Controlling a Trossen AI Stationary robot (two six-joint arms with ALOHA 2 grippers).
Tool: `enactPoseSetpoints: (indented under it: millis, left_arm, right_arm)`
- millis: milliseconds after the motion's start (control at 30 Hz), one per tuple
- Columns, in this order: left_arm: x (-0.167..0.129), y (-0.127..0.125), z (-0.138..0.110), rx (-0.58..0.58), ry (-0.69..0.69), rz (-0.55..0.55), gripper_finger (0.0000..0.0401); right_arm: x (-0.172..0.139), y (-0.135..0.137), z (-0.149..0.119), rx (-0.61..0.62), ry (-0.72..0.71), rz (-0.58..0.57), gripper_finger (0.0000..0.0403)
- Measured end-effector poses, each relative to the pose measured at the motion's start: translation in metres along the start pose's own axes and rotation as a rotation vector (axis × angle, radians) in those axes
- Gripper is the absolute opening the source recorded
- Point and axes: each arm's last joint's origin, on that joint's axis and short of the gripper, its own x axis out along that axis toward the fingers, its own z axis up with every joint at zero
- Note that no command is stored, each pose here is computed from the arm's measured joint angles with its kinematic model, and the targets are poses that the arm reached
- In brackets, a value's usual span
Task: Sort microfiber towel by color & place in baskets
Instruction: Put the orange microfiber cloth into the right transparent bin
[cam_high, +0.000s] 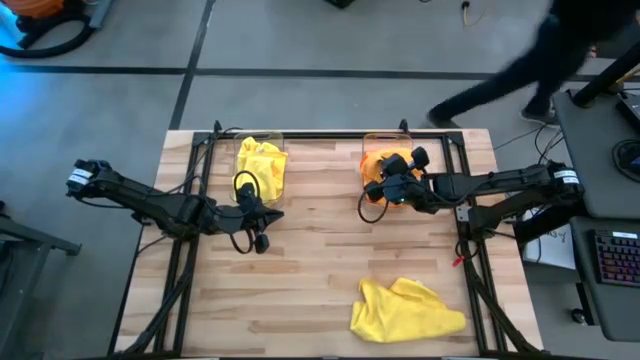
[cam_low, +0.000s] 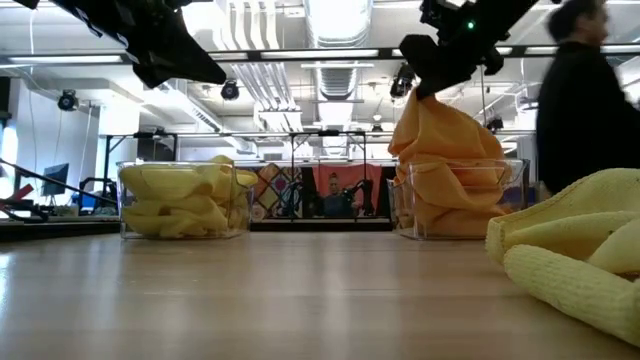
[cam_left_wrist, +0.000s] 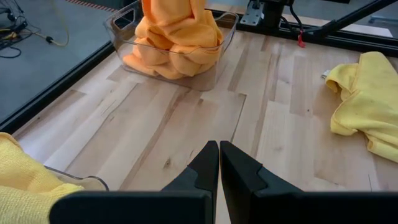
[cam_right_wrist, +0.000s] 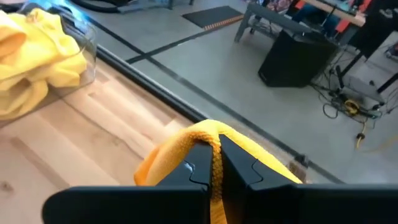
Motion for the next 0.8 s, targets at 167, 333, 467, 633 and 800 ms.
enactPoseSetpoints:
  millis: [167, 333, 467, 633, 800]
  left_arm:
    - [0.000, 0.000, 0.000, 0.000, 0.000, 0.000, 0.0000]
    - [0.000, 0.000, 0.000, 0.000, 0.000, 0.000, 0.0000]
    - [0.000, 0.000, 0.000, 0.001, 0.001, 0.000, 0.0000]
    - [0.000, 0.000, -0.001, 0.003, 0.004, 0.001, 0.0000]
    - [0.000, 0.000, 0.000, 0.002, 0.003, 0.001, 0.0000]
  right_arm:
    - [0.004, 0.001, -0.016, 0.034, 0.045, 0.028, 0.0009]
    - [0.008, 0.001, -0.033, 0.073, 0.085, 0.037, 0.0009]
    - [0.011, 0.000, -0.043, 0.102, 0.104, 0.033, 0.0009]
    - [0.012, 0.000, -0.052, 0.120, 0.131, 0.042, 0.0009]
    - [0.013, -0.001, -0.058, 0.123, 0.143, 0.037, 0.0009]
